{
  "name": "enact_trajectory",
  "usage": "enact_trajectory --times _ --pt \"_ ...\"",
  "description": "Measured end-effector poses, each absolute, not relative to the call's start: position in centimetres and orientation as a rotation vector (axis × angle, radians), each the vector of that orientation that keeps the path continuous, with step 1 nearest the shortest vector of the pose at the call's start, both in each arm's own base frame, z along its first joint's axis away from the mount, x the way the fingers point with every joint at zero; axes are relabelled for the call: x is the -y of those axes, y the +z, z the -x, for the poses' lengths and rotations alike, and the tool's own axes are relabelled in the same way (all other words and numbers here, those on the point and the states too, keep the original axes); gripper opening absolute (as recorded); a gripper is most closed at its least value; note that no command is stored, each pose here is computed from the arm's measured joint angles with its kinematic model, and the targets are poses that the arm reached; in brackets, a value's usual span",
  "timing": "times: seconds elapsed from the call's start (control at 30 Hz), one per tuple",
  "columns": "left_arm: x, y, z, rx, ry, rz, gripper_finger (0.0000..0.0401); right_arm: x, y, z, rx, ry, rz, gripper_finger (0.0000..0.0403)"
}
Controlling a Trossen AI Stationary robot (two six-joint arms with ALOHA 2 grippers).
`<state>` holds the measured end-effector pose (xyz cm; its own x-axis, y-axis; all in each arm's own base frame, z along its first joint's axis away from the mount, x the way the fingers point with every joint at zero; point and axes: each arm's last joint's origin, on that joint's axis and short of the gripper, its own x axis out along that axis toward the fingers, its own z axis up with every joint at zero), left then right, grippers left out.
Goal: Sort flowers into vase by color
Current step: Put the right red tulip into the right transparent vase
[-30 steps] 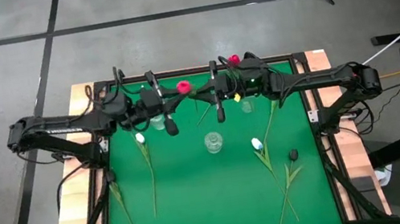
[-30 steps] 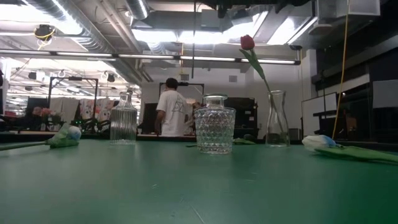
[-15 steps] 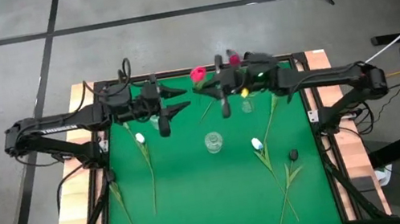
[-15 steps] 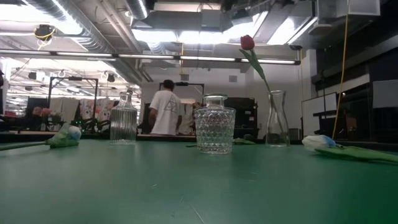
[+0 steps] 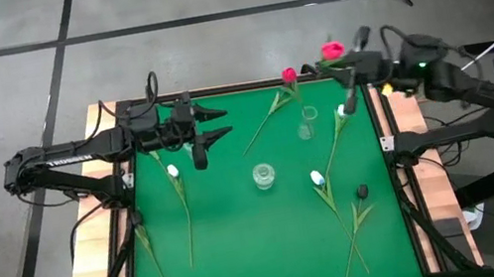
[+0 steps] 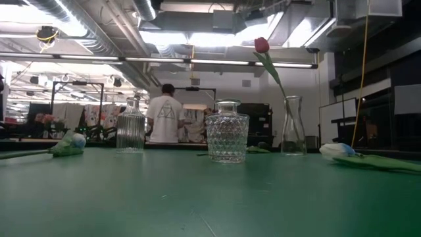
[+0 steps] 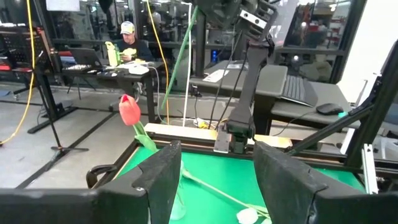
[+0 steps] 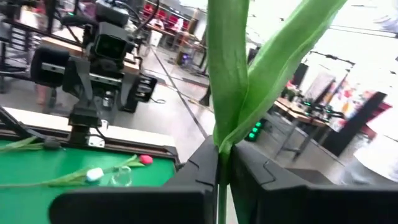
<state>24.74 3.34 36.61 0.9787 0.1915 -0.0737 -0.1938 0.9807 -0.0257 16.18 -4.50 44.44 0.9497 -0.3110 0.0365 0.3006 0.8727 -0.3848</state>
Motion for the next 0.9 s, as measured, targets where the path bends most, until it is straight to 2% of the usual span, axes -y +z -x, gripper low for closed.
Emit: enact_trajectory --times 0.23,0.5,0.73,0.9 --pt "-3.4 36.6 -24.7 -0.074 0.202 0.03 0.0198 4.5 40.4 -15.9 -0.082 -0.341 0.339 0.001" --pt "-3.4 36.6 -24.7 -0.077 0.203 0.03 0.0198 4.9 34.5 -16.8 0.037 -0.38 0.266 0.0037" --pt "-3.5 36.3 -24.7 -0.106 0.234 0.028 0.0198 4.8 33.4 -15.5 0.027 -0.47 0.264 0.0015" --pt "-3.5 36.3 -24.7 -0.106 0.245 0.027 0.0198 4.8 32.6 -15.4 0.02 -0.489 0.257 0.0019"
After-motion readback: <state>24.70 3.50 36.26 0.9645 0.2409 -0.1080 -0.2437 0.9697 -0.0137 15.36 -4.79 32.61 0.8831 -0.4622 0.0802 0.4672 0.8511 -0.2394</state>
